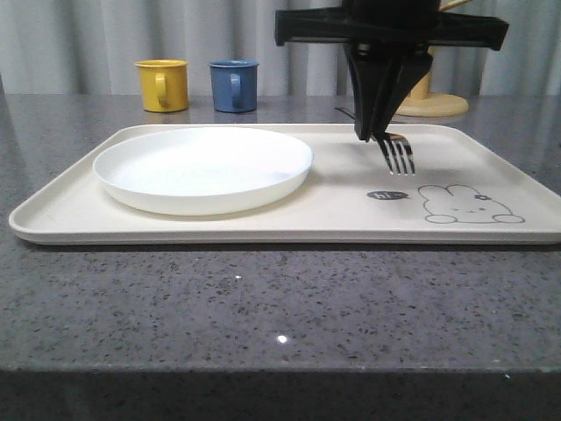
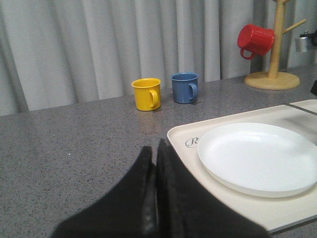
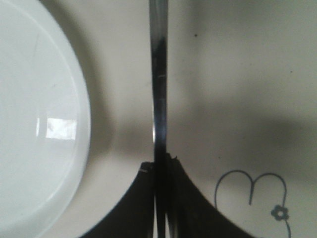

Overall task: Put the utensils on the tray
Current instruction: 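Lower the fork onto the tray beside the plate and open the right gripper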

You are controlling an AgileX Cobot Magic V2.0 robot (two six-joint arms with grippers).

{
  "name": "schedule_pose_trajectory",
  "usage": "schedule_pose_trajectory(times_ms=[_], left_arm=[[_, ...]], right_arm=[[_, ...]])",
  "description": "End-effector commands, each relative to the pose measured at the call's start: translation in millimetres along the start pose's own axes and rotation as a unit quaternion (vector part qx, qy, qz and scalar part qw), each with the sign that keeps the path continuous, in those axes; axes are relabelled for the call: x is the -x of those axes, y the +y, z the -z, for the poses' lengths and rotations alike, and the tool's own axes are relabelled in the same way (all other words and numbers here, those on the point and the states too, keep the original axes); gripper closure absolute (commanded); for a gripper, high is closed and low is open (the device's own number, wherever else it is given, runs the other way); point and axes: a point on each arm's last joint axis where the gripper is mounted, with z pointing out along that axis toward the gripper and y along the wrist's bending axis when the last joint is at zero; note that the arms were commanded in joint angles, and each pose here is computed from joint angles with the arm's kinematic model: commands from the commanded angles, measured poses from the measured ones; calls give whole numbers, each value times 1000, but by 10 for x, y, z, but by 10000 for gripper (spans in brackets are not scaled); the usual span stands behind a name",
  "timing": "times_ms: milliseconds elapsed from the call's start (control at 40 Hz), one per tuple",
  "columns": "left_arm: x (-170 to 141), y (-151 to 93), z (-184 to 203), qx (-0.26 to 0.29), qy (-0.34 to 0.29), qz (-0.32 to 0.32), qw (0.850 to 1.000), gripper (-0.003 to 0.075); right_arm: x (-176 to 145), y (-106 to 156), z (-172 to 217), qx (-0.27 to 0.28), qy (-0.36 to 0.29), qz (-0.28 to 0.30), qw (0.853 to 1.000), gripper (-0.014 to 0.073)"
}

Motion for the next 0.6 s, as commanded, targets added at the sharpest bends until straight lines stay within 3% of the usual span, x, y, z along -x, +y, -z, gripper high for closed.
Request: schedule_pose_trajectory(times_ms=[0, 350, 574], left_arm=[[153, 27, 14, 10, -47, 11, 999, 738], [153, 27, 14, 10, -47, 11, 999, 738], [153, 27, 14, 10, -47, 11, 999, 738]], right_arm=[[102, 43, 181, 29, -44, -14, 999, 608], [98, 116, -98, 33, -3, -24, 999, 595], [93, 114, -81, 33, -1, -24, 999, 351]])
